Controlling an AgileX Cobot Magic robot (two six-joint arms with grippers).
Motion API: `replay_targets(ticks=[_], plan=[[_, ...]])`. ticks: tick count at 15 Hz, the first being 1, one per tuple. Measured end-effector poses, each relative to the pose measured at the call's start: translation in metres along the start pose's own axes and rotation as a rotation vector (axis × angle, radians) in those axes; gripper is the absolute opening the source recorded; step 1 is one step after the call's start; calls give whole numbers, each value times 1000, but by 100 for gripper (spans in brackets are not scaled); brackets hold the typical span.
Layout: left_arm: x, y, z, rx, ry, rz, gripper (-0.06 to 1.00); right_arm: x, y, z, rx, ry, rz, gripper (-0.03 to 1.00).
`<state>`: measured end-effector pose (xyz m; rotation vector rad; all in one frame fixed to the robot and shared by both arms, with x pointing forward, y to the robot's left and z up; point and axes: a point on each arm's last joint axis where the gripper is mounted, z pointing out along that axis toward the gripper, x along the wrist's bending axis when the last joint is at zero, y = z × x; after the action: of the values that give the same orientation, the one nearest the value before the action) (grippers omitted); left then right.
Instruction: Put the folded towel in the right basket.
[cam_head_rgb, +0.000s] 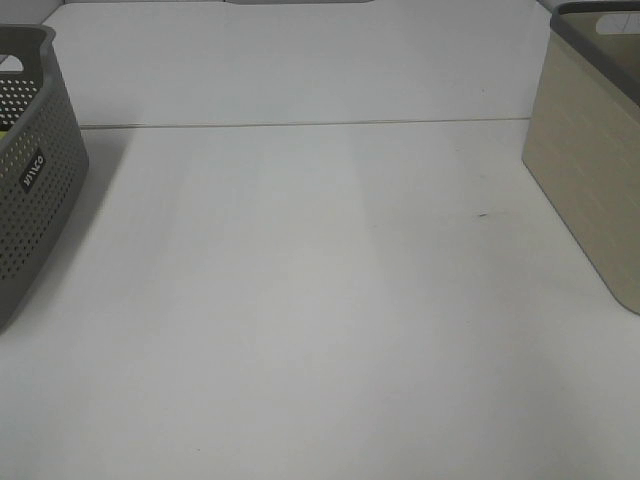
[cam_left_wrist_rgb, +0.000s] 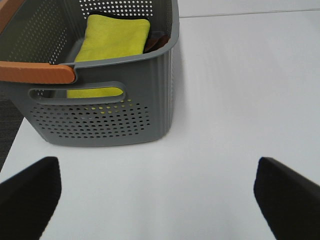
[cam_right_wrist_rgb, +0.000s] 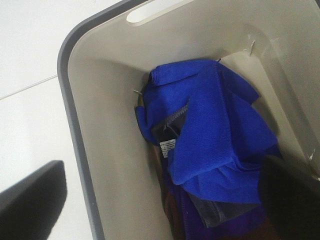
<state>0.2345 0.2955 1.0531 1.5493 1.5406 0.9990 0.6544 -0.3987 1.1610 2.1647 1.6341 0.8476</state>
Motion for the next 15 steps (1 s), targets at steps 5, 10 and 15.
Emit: replay_targets(ticks=[5, 10, 15], plan=[[0, 0, 0, 0, 0, 0, 97, 86, -21, -34, -57, -83, -152, 98], [0, 0, 0, 0, 0, 0, 97, 90, -118, -88, 46, -101, -189, 98], [0, 0, 0, 0, 0, 0, 97, 46, -250, -169, -128, -89, -231, 98]])
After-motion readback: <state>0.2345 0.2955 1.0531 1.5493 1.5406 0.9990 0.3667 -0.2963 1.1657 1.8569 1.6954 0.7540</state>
